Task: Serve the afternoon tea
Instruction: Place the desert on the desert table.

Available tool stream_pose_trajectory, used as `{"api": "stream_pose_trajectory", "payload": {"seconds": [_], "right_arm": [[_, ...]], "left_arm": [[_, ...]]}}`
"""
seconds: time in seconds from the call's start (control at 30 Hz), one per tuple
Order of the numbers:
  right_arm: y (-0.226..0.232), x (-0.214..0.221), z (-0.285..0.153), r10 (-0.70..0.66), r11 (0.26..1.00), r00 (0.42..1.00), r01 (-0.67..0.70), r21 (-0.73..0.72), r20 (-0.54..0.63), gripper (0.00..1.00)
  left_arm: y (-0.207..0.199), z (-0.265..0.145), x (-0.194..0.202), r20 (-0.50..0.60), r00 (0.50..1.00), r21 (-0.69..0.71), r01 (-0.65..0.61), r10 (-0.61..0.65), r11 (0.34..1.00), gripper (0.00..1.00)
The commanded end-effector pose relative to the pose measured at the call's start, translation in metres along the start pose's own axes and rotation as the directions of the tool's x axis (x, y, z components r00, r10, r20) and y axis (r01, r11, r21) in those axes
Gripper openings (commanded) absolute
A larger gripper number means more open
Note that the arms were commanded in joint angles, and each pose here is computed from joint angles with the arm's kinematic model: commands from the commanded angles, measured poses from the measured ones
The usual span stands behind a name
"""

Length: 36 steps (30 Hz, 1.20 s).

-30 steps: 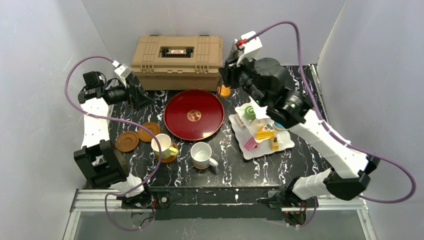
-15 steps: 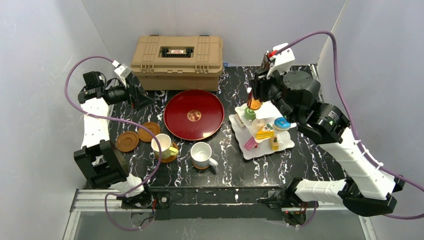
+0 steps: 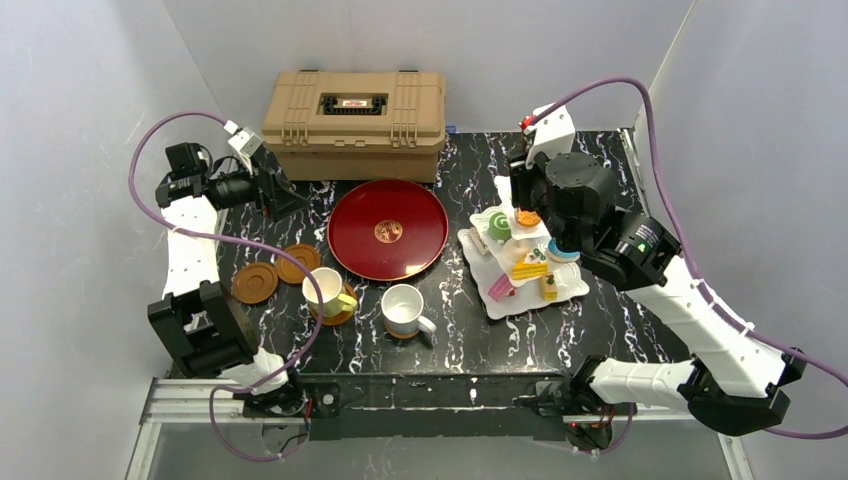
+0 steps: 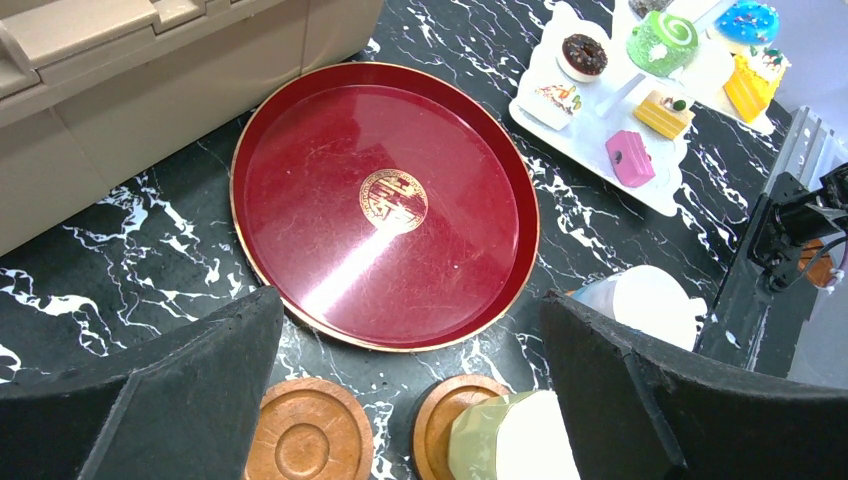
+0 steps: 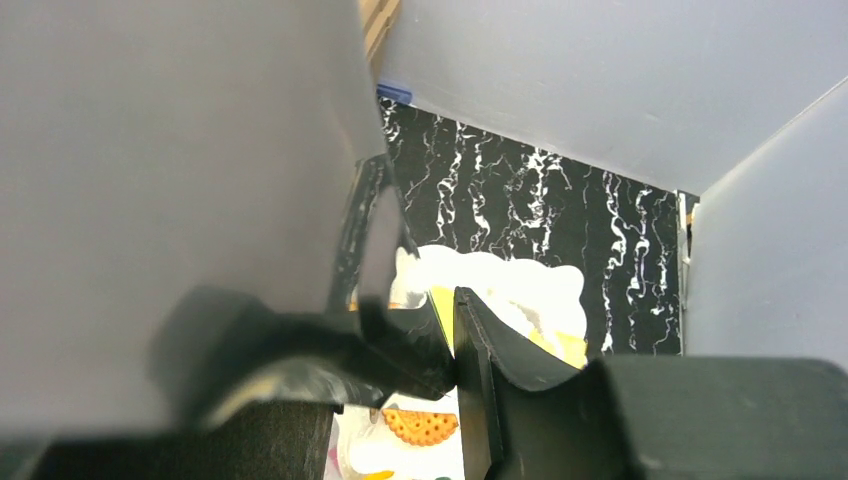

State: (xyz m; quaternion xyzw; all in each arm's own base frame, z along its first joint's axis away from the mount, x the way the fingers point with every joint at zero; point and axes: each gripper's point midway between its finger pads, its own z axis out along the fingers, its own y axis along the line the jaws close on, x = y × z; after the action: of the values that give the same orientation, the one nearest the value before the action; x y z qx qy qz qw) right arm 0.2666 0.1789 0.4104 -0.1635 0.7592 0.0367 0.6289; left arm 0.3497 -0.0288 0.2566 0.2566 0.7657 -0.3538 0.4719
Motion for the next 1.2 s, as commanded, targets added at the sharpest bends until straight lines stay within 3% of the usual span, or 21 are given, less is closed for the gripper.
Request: {"api": "stream_pose_trajectory", "payload": {"seconds": [0.0,0.17,0.7,0.87,1.17], "right_arm": [[-0.016,-0.023,-0.005,0.023,0.998,0.996,-0.028,0.059,0.088,0.44],[-0.017,-0.023,-0.005,0.029,0.997,0.995,-0.035,0.062,0.095,0.45],[-0.017,-0.021,-0.006,0.045,0.997,0.995,-0.050,0.059,0.094,0.59],[-0.013,-0.028,-0.008,0.062,0.997,0.992,-0.066,0.028,0.113,0.53],[0.031,-0.065,-0.009,0.131,0.973,0.982,-0.101,-0.207,0.135,0.43]], "left_arm": [[-0.014,-0.006,-0.010,0.023,1.000,0.014,-0.018,0.017,1.000,0.98],[-0.014,-0.006,-0.009,0.023,1.000,0.014,-0.016,0.016,1.000,0.98],[-0.015,-0.007,-0.014,0.027,0.999,0.010,-0.023,0.022,1.000,0.98],[-0.015,-0.007,-0.012,0.024,0.999,0.008,-0.021,0.021,1.000,0.98],[-0.012,-0.009,-0.017,0.023,0.999,-0.005,-0.027,0.027,1.000,0.98]]}}
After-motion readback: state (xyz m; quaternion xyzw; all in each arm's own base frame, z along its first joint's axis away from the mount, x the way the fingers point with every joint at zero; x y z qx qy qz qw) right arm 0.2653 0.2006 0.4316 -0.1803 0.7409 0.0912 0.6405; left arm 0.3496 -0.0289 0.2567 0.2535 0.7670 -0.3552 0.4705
